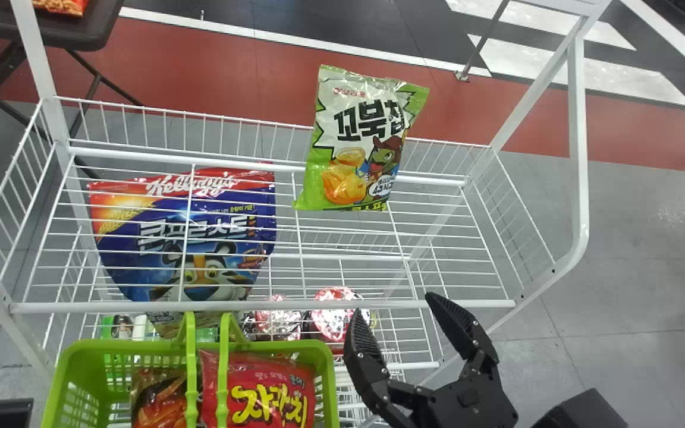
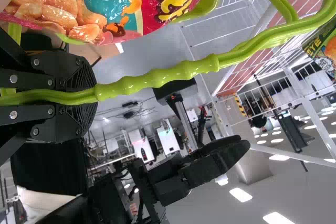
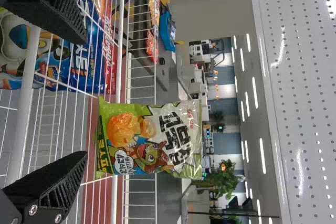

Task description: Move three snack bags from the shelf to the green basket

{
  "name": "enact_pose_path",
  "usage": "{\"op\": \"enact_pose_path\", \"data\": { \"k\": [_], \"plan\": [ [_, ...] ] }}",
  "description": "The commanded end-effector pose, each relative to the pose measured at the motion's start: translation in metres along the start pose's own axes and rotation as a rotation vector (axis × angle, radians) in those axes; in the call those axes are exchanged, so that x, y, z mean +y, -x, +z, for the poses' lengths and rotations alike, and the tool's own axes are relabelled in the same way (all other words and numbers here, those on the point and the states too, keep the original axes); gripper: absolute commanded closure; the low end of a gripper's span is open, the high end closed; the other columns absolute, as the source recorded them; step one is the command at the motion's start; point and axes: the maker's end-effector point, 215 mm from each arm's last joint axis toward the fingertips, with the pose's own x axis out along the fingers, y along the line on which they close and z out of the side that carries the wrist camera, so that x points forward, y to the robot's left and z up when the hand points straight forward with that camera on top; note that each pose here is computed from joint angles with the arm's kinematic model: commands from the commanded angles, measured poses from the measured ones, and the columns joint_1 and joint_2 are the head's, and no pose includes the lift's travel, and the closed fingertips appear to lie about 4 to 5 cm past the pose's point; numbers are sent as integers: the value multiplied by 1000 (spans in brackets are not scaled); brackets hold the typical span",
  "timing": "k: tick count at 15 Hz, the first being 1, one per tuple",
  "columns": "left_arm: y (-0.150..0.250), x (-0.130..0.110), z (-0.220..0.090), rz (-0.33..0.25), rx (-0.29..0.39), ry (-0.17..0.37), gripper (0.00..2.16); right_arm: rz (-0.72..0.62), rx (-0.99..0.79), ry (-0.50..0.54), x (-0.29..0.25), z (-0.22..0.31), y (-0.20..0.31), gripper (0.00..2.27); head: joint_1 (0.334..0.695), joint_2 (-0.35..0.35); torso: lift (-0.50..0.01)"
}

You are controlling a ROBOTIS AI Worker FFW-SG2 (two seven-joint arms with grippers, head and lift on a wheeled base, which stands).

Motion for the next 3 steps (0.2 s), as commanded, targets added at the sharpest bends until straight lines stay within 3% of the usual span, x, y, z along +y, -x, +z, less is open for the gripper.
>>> {"op": "enact_pose_path", "data": {
  "k": [1,3],
  "plan": [
    [0,0,0,0,0,-1,2142,1,1,0,1,-1,0,49,695,-350,-48],
    [0,-1,0,-2,-1,0,2142,1,-8,4,1,1,-1,49,695,-350,-48]
  ]
}}
